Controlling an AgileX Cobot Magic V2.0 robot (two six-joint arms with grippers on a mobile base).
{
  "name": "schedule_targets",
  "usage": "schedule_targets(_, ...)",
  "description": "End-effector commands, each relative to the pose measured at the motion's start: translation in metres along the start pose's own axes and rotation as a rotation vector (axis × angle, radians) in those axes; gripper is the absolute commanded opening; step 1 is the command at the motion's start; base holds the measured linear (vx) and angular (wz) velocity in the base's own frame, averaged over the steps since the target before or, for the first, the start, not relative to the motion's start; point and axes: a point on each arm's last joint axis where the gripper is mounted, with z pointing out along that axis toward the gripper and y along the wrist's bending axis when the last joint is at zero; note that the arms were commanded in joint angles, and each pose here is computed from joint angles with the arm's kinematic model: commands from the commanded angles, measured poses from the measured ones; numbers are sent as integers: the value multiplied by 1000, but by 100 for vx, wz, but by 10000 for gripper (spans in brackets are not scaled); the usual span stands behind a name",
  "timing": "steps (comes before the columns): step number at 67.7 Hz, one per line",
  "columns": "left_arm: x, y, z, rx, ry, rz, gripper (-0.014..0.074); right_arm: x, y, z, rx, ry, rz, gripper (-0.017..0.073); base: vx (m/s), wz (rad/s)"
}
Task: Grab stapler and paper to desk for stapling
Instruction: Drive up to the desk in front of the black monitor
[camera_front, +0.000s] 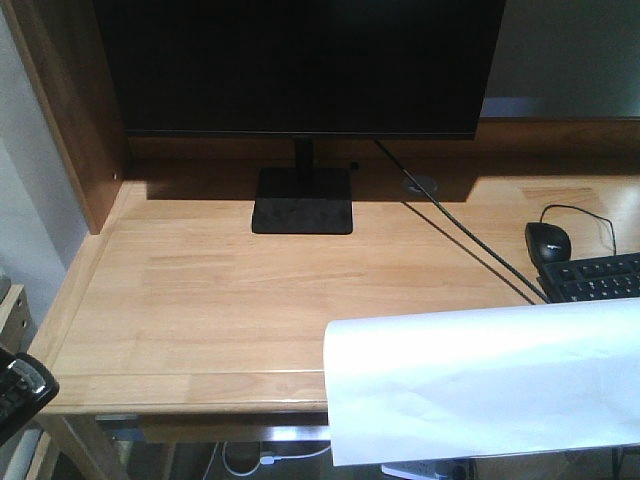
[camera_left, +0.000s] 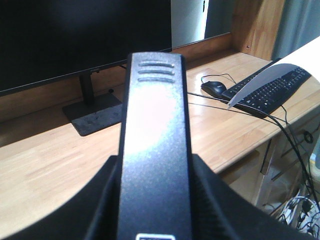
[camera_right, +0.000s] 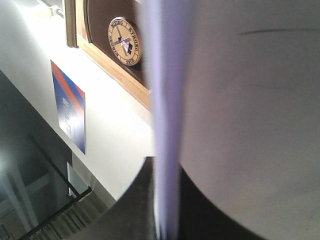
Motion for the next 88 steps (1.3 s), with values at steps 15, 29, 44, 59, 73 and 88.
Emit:
schedule_targets(15,-19,1,-3,-14,-138,-23,-6,-1,3,0,-42,-11,-6,-2,9,-4)
schedule_targets(29,-19,1,-3,-14,-138,-23,-6,-1,3,0,-42,-11,-6,-2,4,-1)
schedule_targets(44,-19,1,-3,-14,-138,-23,-6,-1,3,0,-42,-11,-6,-2,0,1)
schedule_targets(59,-19,1,-3,-14,-138,-23,-6,-1,3,0,-43,-12,-6,-2,0,0)
schedule_targets(73,-19,1,-3,-14,-138,-23,-6,-1,3,0,-42,-12,-6,-2,0,0)
schedule_targets(88,-19,1,-3,-14,-138,-23,-6,-1,3,0,-42,-12,-6,-2,0,0)
